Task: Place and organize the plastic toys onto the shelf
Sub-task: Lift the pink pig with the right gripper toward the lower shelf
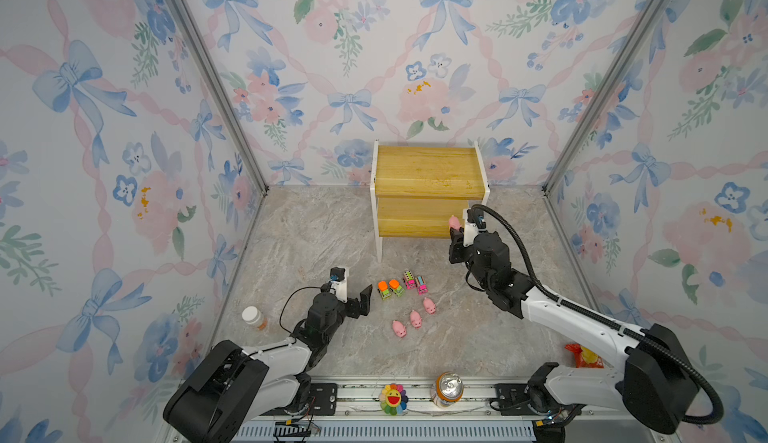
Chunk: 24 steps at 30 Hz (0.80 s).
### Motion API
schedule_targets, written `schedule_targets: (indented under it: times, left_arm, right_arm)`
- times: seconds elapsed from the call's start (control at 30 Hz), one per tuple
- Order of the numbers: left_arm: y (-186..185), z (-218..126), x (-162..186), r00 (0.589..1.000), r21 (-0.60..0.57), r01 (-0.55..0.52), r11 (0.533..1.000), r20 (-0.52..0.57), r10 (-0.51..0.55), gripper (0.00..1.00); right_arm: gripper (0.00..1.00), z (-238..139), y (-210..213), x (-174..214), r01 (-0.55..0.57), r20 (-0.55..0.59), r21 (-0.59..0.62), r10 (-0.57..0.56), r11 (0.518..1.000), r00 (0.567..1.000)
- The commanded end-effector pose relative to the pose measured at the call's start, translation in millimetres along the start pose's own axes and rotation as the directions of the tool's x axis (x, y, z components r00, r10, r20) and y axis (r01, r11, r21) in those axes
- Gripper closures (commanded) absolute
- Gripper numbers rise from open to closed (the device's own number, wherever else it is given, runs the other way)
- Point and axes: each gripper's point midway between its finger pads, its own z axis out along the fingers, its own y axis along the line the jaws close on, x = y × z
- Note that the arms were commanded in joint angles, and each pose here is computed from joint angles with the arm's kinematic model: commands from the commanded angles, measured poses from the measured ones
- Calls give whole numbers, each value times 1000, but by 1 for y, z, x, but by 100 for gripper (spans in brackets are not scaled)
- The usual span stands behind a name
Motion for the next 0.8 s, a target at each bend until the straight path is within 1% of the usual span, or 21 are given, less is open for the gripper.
schedule_targets:
  times: [0.0,0.17,0.53,0.77]
  left_arm:
    - [-5,0,-7,1000,19,2,1000,21,-2,2]
    - [-5,1,-7,1000,20,3,1000,18,-3,2]
    - [-5,1,-6,1000,20,1,1000,16,-1,2]
    - [-5,1,-6,1000,18,-1,1000,15,0,2]
  right_arm:
    - [75,6,-10,-8,-30,4,63,30,998,1000]
    - [75,13,-13,-7,-36,-13,101,37,994,999]
    - [76,27,-25,8,-46,-60,193,59,980,996]
    - [75,31,-31,12,-62,-76,223,81,973,994]
